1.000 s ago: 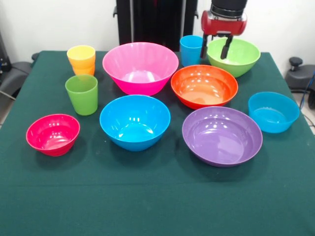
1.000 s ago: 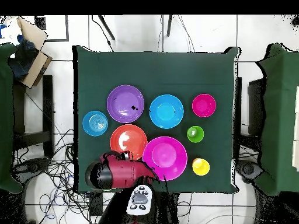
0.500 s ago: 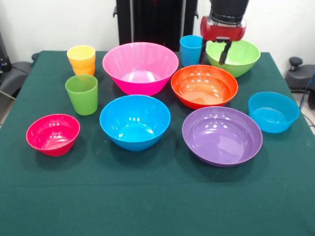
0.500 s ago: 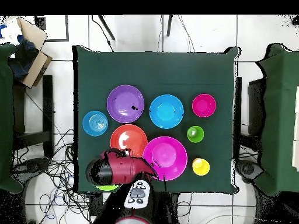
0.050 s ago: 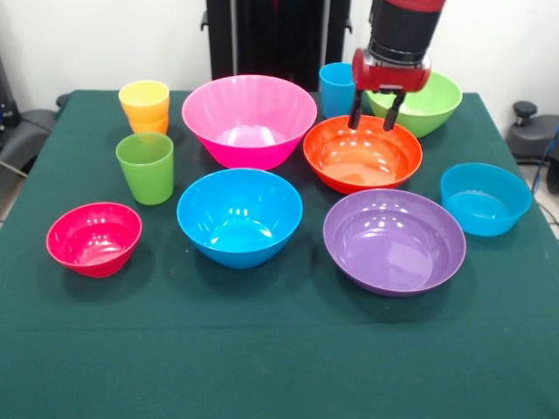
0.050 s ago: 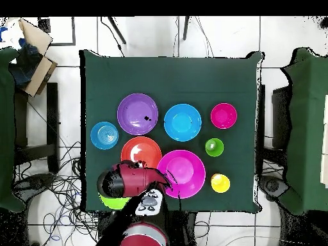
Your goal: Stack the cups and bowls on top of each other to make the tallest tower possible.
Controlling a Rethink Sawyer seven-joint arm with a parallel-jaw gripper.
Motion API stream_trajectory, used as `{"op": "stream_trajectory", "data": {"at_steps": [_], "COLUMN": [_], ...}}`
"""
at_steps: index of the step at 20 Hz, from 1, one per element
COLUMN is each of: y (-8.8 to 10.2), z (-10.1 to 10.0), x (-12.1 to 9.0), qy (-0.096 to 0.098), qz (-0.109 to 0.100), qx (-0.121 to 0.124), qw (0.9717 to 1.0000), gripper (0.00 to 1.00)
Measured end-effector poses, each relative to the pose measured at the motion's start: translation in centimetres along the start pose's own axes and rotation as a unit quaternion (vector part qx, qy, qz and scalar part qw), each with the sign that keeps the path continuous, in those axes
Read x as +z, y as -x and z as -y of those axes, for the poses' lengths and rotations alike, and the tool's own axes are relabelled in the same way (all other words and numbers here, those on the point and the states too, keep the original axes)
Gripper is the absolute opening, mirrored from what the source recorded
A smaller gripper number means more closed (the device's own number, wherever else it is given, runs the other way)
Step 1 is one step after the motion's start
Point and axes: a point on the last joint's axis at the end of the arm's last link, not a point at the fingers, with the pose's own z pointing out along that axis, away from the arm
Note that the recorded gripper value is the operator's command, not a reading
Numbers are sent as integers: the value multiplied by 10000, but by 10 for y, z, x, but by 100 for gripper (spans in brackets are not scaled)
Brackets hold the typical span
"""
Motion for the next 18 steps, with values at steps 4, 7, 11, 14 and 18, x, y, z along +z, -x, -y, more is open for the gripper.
{"op": "stream_trajectory", "data": {"at_steps": [4, 7, 11, 14, 18], "y": [-2, -3, -5, -7, -8], "z": [-6, -6, -4, -3, -2], "x": [6, 9, 12, 15, 20], "qy": [-29, -52, -105, -151, -212], "qz": [-34, -48, -76, -100, -129], "qx": [-79, -98, -116, -135, -149], "qw": [10000, 9999, 9998, 9997, 9996], "gripper": [100, 100, 100, 100, 100]}}
